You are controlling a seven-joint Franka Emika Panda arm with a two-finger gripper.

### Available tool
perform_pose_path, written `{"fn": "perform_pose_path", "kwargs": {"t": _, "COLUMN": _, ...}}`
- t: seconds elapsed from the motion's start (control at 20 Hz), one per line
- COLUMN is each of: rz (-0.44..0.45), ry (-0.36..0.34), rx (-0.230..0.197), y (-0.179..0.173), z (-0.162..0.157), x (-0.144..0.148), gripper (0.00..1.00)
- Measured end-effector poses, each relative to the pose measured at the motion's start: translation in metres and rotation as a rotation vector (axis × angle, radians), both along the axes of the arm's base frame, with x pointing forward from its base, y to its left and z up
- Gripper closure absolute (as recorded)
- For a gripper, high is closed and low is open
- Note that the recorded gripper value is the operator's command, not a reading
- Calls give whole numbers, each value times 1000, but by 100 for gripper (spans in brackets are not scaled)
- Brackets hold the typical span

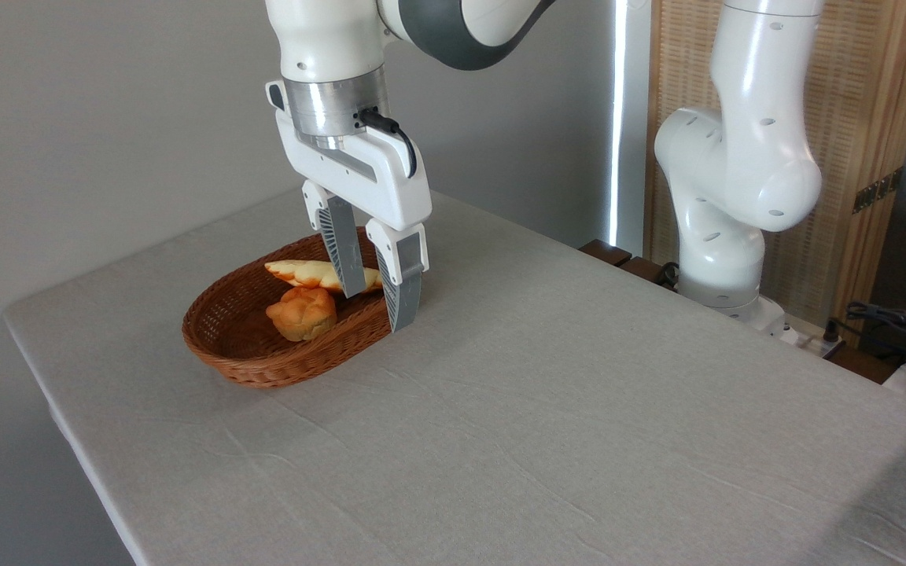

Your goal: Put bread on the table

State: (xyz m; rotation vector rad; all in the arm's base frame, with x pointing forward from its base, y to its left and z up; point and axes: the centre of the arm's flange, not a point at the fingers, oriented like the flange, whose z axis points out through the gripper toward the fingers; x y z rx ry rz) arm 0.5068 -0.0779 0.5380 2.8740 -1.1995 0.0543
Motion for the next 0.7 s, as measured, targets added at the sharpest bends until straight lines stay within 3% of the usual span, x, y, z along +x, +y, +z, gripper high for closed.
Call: {"fn": "perform_pose_path", "kwargs": {"t": 0.7, "rz": -15, "ry": -2, "rx": 2, "y": -9, "z": 1, "x": -1, "gripper": 0}}
